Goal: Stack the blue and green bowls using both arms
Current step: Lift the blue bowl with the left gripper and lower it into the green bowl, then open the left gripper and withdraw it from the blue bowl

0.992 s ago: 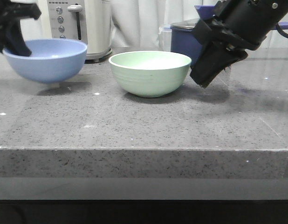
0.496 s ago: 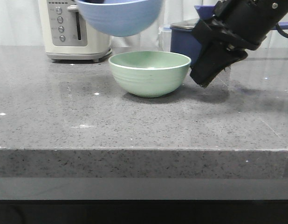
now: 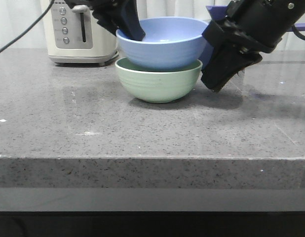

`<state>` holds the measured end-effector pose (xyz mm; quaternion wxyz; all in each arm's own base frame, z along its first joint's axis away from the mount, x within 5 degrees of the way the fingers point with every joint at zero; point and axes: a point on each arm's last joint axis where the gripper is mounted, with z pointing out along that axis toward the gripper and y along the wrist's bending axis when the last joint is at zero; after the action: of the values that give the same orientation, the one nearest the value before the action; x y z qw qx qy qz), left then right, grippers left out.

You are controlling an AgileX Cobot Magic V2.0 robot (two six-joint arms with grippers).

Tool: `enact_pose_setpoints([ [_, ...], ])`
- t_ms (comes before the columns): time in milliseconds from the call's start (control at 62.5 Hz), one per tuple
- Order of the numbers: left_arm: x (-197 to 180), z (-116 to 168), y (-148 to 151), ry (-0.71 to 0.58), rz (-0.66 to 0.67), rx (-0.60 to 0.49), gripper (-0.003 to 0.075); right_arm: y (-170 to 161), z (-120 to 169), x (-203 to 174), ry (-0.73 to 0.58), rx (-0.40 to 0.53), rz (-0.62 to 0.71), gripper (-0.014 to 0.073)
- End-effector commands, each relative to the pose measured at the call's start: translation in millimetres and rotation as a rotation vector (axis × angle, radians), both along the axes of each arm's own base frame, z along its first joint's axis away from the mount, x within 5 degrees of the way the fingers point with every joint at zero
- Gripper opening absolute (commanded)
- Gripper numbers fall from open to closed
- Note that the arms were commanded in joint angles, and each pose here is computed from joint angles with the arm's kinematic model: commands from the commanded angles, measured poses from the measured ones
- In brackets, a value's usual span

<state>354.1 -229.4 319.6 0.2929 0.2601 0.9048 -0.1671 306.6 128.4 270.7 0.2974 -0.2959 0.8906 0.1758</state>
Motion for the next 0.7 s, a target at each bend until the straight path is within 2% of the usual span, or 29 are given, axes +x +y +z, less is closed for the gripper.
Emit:
enact_pose_setpoints([
  [0,-4.5,33.8,-1.7,-0.108,0.013,-0.099,-0.002,0.4,21.9,-0.4,-0.083,0.043,-0.017,-0.0064],
  [368,-3.8,32.7,-1.7,-0.11,0.013,-0.093,0.0,0.4,21.9,-0.4,-0.083,0.043,-0.017,-0.0064],
  [592,-3.6,32.7,-1.5,-0.112,0.013,-0.089,0.0251,0.4,21.9,-0.4,-0.083,0.043,-0.017,-0.0064],
  [688,-3.6,32.7,-1.5,-0.112,0.013,-0.089,0.0335,0.4,21.9,-0.4,-0.083,0.043,-0.017,-0.0064],
])
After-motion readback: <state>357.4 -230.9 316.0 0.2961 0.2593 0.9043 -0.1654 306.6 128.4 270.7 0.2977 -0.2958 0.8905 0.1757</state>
